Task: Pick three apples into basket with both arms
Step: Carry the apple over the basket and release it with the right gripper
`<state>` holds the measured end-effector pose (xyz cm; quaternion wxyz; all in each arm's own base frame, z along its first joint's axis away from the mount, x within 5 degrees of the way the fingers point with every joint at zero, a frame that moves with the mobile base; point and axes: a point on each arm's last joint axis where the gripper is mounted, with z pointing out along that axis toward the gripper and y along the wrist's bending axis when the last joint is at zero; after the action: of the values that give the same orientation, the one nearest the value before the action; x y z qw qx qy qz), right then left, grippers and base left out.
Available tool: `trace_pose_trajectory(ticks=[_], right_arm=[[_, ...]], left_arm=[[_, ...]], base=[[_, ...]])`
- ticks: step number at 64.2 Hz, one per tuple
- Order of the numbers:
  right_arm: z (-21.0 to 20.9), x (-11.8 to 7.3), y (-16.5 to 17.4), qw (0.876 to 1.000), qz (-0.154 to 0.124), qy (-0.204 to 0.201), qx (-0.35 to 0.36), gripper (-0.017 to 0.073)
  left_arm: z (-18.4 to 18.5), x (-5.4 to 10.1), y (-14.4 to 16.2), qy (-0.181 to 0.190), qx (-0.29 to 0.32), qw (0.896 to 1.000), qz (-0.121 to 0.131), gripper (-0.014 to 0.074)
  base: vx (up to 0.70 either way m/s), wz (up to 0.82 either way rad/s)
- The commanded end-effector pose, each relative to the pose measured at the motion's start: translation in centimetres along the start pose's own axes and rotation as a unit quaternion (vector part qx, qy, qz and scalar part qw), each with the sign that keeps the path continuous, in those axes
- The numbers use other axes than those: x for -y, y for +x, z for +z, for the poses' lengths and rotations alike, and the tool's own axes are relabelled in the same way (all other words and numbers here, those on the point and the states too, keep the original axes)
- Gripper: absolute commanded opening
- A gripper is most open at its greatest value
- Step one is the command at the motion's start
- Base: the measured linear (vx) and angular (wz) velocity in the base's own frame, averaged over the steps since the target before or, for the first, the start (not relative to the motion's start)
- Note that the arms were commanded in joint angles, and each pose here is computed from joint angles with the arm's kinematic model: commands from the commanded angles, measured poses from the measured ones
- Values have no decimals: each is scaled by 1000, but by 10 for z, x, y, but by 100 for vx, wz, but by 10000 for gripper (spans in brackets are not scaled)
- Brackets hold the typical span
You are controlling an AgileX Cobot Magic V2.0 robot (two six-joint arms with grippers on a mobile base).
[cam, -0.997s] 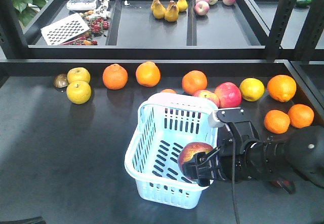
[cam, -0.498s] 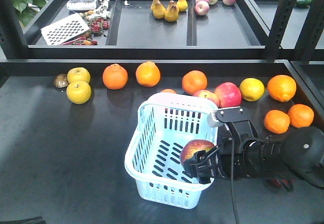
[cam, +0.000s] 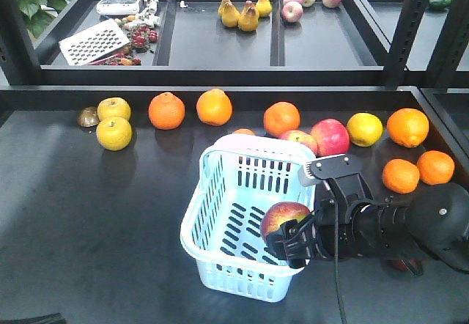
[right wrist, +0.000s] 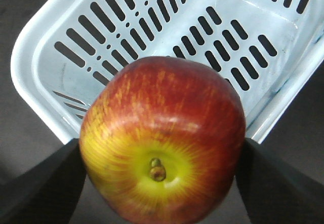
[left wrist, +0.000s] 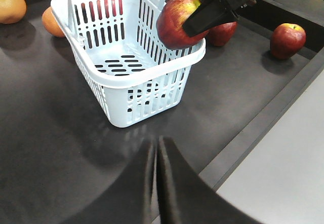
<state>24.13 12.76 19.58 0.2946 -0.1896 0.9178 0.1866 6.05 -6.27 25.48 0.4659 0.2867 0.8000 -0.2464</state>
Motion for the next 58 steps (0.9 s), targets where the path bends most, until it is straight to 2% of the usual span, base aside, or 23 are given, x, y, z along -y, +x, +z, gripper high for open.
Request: trace_pose_trajectory(ticks=[1,19,24,44,49,58], right_arm=[[-9,-2,-14,999,-11,7,38,532],[-9,-2,-14,999,-35,7,36,533],[-9,-2,-14,999,-30,7,37,519],[-9,-1,-15,998,-33,14,44,345],[-9,-1,-15,998,-36,14,44,367],[-9,-1,-15,998,-37,14,44,511]], left_arm=[[-3,-1,-13,-10,39,999,-14,-6],[-3,-1,-13,-10,39,999,-14,-6],[-3,-1,-13,-10,39,999,-14,-6],[-3,-1,-13,-10,39,999,-14,-6],[-3,-1,-13,-11,39,999,-14,-6],[-3,-1,-13,-11,40,999,-14,-6]], base=[[0,0],[0,0],[0,0],[0,0],[0,0],[0,0]])
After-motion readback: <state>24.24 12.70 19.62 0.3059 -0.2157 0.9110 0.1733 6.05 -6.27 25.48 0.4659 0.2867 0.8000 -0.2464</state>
